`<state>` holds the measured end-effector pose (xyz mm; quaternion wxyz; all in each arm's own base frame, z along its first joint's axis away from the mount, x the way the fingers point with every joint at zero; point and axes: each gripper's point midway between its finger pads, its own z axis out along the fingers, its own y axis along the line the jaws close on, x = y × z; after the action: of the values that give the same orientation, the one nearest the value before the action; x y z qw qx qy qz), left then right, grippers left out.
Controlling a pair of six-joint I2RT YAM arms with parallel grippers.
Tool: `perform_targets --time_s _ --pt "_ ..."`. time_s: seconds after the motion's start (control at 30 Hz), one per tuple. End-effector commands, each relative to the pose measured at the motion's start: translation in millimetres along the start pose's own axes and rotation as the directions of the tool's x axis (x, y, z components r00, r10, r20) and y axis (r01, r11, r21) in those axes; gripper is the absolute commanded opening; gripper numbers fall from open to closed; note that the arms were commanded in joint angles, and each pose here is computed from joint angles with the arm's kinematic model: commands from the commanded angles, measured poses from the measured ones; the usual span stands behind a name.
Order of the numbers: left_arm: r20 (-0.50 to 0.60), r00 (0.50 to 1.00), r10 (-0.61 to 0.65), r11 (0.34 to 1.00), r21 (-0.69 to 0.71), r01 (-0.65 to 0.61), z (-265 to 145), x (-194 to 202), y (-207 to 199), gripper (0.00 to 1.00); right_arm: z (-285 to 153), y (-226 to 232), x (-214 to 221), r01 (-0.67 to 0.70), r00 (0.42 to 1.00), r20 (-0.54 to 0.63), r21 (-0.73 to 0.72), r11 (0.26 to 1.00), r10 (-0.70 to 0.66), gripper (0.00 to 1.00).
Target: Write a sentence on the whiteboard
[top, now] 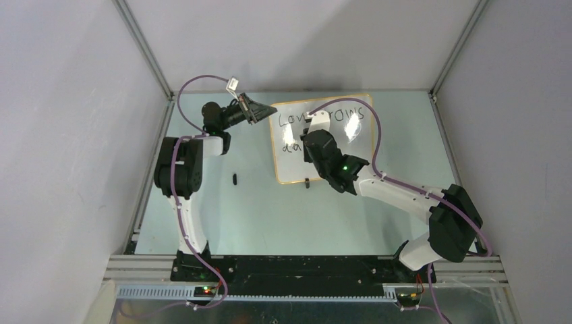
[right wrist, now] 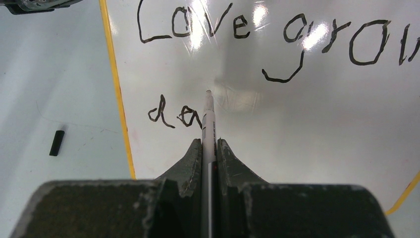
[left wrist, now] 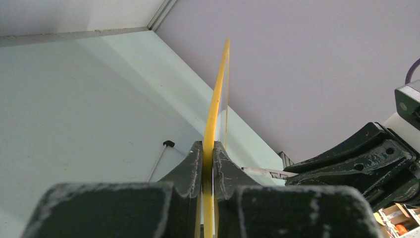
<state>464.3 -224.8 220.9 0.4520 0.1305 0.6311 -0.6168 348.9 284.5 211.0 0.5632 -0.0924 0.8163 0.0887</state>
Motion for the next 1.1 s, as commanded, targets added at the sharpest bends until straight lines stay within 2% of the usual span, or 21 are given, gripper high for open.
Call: perform_targets --time_s 0.0,1.07 --pt "-0.006 0.998 0.062 0.997 0.048 -0.061 5.8 -5.7 -25.8 0.00 2.4 0.9 -8.2 -0.026 0.999 0.031 0.002 1.000 0.026 0.00" --pt "-0.006 0.998 0.062 0.997 0.047 -0.062 5.5 -5.6 -26.2 0.00 5.0 0.2 -6.5 -0.041 0.999 0.024 -0.001 0.999 0.041 0.00"
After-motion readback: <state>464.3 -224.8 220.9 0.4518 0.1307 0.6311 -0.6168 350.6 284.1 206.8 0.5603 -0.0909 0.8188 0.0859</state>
